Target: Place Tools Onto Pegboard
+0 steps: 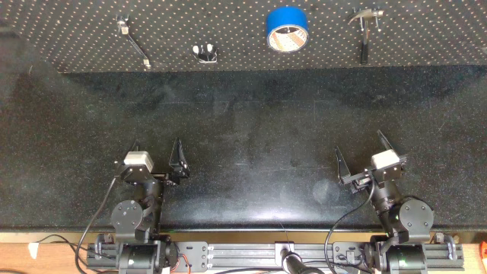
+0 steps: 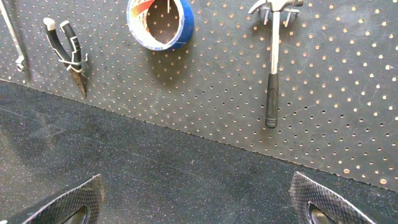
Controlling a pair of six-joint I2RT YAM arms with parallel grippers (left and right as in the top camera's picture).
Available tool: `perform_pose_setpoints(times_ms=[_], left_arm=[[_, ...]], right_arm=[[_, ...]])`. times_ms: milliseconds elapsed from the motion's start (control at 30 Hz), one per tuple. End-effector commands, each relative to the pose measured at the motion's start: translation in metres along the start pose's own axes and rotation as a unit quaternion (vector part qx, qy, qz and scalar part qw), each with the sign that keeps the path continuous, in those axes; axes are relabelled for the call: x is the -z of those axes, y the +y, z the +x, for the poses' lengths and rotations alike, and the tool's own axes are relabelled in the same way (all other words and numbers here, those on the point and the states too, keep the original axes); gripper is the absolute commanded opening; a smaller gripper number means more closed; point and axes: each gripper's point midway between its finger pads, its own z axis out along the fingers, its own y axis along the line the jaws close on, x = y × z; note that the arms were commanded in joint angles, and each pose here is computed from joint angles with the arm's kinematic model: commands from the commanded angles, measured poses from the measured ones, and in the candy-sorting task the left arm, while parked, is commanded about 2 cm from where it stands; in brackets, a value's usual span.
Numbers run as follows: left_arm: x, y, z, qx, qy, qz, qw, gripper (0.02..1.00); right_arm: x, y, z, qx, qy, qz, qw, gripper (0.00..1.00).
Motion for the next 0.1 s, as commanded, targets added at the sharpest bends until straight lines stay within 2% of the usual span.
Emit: perform_pose_setpoints(times_ms=[33,100], left_arm=[[0.0003,0.0001,0.0006,-0.008,0.000,0.002,1.000,0.996],[0.0003,0.0000,0.0005,-0.008,0.000,0.002,1.000,0.996]], right_arm=[[0.0002,0.0023,0.0001,-0.009,-0.001,-0.004,1.000,0.976],[0.0002,0.0023,0.0001,-0.009,-0.001,-0.004,1.000,0.976]])
